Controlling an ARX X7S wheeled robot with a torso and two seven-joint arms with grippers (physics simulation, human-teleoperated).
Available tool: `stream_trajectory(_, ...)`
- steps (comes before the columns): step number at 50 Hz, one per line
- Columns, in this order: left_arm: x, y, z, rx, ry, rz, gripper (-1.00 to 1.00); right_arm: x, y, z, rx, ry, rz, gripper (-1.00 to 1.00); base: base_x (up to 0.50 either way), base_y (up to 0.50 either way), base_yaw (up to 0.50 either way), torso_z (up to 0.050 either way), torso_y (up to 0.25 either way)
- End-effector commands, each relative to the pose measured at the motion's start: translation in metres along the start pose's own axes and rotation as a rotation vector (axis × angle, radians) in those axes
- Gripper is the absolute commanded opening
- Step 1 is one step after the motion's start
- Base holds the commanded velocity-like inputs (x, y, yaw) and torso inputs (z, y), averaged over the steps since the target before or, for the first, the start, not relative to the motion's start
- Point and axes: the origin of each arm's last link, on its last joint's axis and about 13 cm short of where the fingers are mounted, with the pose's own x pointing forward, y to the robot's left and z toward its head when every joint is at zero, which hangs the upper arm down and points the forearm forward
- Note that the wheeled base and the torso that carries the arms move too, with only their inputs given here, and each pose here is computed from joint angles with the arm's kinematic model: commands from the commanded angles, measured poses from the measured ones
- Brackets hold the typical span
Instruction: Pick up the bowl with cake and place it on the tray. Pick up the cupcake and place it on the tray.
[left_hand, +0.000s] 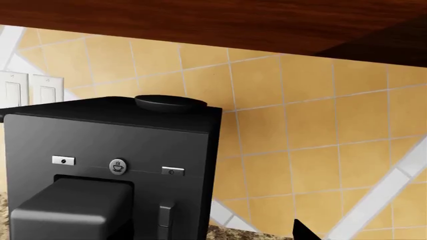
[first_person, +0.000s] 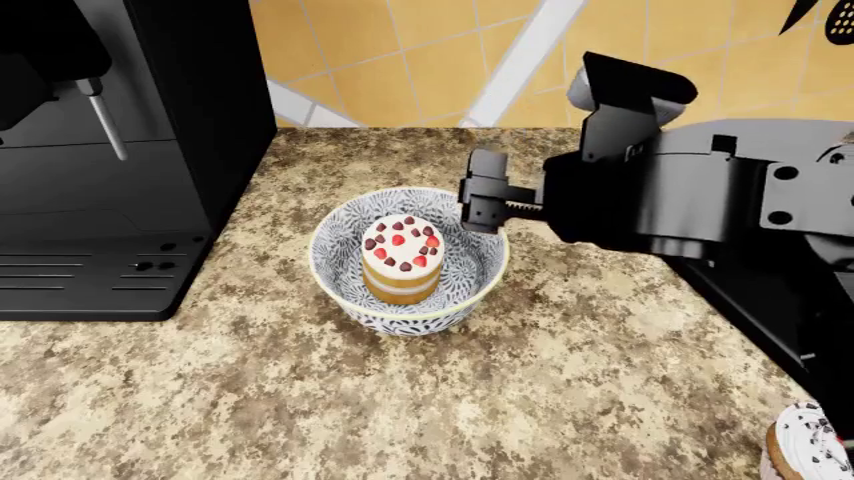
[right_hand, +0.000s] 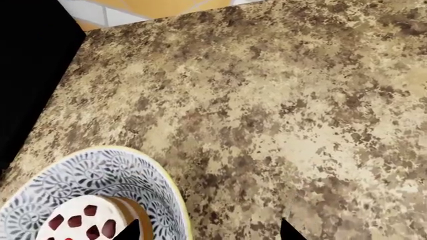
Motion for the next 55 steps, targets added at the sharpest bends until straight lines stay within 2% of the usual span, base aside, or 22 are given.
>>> stream_trajectory(1,0.0,0.0,0.0,0.001,-0.001,0.0,1.0,0.005,-0.001,-0.01,-0.01,0.048,0.011,1.0,0.0,0.0,0.0,0.0,0.0)
stream_trajectory(21,-0.002,-0.001,0.0,0.003,-0.005,-0.004,1.0,0.02,-0.002,-0.022,0.005,0.078,0.01,1.0,0.0,0.0,0.0,0.0,0.0)
stream_trajectory(55,-0.002,-0.001,0.001,0.001,-0.003,-0.006,1.0,0.032,-0.004,-0.04,-0.026,0.128,-0.009,1.0,0.0,0.0,0.0,-0.003,0.0)
